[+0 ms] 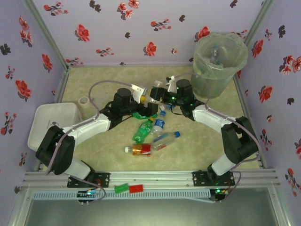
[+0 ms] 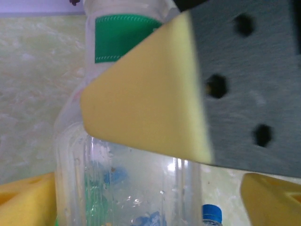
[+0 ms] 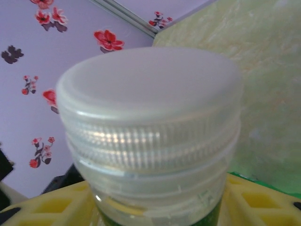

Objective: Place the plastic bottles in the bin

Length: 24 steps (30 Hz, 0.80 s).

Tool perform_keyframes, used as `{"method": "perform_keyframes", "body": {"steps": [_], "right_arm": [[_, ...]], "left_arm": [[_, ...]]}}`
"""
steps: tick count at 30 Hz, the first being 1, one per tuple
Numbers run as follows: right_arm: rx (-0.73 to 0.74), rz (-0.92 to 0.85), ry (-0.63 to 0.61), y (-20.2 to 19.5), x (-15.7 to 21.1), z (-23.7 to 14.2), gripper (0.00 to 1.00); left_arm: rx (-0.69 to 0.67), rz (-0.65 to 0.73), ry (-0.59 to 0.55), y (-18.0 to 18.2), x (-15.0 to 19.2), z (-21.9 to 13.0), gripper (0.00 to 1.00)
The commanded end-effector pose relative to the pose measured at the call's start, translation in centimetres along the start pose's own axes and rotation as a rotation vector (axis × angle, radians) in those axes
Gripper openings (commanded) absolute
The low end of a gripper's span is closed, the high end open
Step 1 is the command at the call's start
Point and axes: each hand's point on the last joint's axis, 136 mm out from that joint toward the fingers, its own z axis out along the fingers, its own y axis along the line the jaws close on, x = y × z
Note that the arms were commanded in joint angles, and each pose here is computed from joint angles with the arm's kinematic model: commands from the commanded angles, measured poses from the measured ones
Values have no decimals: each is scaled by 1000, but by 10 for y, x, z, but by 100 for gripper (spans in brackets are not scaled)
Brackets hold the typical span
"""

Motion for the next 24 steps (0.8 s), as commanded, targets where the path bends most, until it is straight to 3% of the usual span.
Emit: {"method": "perform_keyframes", "body": {"steps": [1,5,13,18,24], "right_arm": [[42,-70,-21,4,-11,-4,47],[174,-138,-10,-1,-40,-8,44],[188,-117,-152,4,-129,-43,47],[234,-131,-294,8,-190,-95,45],[337,-168,-493,12,-249,-173,44]], "left_arm": [[8,18,-80,-8,-15,-10,100],[-29,26,-126,0,-24,-11,100],[-92,-23,-185,19,-36,-15,100],[-115,-88,-147,30,-35,-6,100],[-146,-179,-106,48,-7,-3,100]]}}
